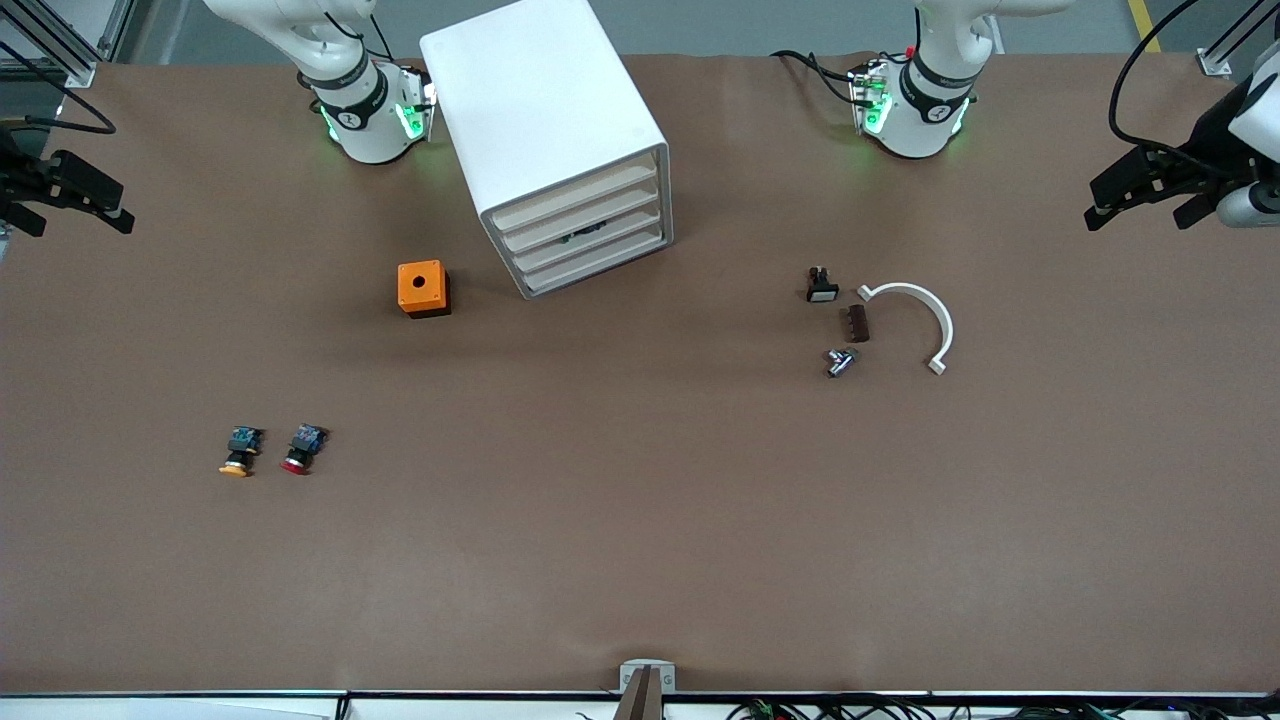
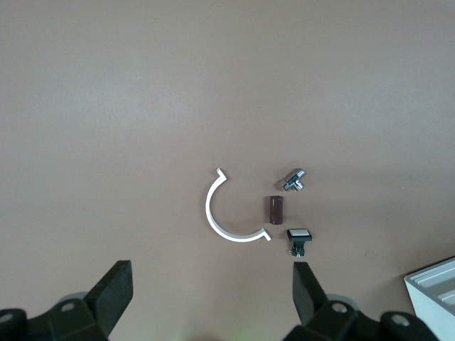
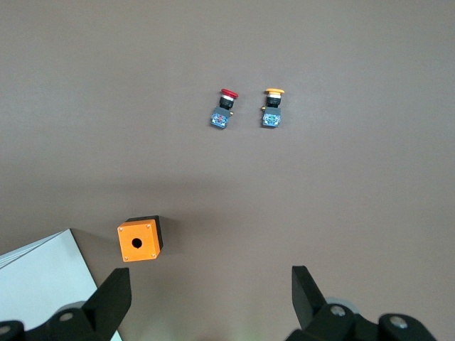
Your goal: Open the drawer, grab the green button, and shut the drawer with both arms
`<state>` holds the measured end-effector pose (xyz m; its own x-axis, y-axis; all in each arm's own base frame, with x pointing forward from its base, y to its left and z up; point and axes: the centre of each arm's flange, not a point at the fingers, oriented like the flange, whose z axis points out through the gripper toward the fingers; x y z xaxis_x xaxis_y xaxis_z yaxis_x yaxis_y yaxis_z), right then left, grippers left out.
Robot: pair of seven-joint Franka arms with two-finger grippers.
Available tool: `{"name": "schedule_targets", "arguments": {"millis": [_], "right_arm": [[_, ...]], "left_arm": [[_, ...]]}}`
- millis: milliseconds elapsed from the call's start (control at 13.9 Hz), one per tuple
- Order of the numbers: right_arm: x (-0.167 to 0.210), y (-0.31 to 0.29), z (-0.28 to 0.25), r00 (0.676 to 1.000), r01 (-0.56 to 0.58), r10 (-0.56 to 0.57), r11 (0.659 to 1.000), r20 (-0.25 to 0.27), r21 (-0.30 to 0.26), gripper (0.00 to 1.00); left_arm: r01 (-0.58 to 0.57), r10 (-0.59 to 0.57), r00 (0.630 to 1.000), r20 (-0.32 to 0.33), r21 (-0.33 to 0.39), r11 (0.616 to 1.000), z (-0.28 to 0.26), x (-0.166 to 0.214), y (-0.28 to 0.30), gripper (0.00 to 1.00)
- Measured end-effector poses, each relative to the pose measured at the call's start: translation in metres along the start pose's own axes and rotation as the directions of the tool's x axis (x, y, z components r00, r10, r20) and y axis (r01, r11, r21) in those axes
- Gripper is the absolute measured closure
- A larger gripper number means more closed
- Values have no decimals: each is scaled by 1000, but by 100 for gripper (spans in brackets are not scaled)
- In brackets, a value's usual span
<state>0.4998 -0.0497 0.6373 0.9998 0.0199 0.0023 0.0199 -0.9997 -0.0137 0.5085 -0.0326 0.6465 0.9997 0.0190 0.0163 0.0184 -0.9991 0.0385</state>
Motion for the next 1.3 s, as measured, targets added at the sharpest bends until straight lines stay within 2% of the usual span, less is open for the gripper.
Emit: {"name": "schedule_targets", "arguments": {"millis": [432, 720, 936, 1295], "right_arm": [[0, 0, 0, 1000, 0, 0, 1000, 0, 0, 0], [0, 0, 0, 1000, 0, 0, 1000, 0, 0, 0], [0, 0, -1, 1000, 1, -1, 1000, -2, 0, 0], [0, -1, -1, 1000, 2, -2, 1000, -3, 0, 0]], "left_arm": [[6, -6, 1000, 15, 1, 1000, 6, 3, -3, 0], [50, -51, 996, 70, 7, 999, 35, 21, -25, 0], [60, -62, 988, 138, 16, 998, 80, 49, -30, 0], [45, -52, 962, 269, 31, 999, 188, 99, -19, 0]]}}
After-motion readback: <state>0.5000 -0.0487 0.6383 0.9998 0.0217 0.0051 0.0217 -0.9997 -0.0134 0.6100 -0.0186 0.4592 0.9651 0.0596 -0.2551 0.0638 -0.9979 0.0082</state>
